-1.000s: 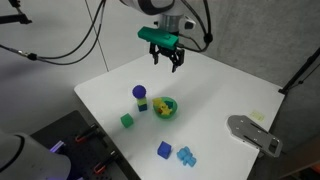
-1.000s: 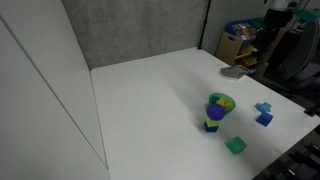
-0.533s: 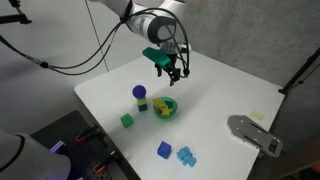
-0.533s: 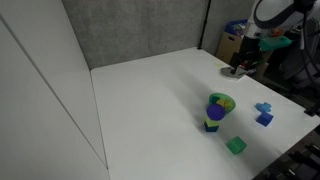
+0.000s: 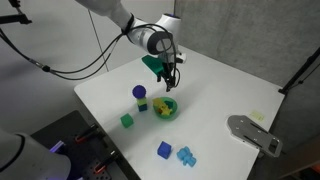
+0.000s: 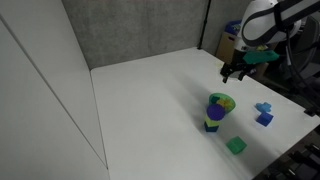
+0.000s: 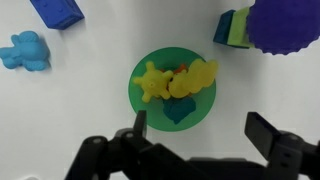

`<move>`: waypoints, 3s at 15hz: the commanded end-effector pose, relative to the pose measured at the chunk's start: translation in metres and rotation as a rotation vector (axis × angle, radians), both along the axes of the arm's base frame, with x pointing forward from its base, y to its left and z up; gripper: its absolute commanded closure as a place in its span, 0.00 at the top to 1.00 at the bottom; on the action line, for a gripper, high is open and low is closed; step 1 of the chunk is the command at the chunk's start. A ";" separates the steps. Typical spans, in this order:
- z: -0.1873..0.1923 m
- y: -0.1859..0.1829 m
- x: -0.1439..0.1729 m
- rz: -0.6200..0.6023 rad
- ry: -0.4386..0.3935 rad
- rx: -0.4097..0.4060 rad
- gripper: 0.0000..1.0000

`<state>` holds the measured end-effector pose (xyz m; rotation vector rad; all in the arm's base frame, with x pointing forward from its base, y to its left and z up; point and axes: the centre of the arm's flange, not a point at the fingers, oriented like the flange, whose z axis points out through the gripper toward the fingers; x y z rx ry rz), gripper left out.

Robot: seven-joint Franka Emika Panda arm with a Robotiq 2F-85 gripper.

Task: Remove one yellow toy from the green bowl and put it on the table

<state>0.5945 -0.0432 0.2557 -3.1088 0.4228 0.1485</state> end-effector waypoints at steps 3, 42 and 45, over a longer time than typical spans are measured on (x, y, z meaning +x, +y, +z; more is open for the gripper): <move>-0.018 -0.005 0.010 -0.049 0.024 -0.026 1.00; -0.059 -0.053 0.038 -0.178 -0.023 0.115 0.08; -0.074 -0.085 0.027 -0.206 -0.010 0.071 0.08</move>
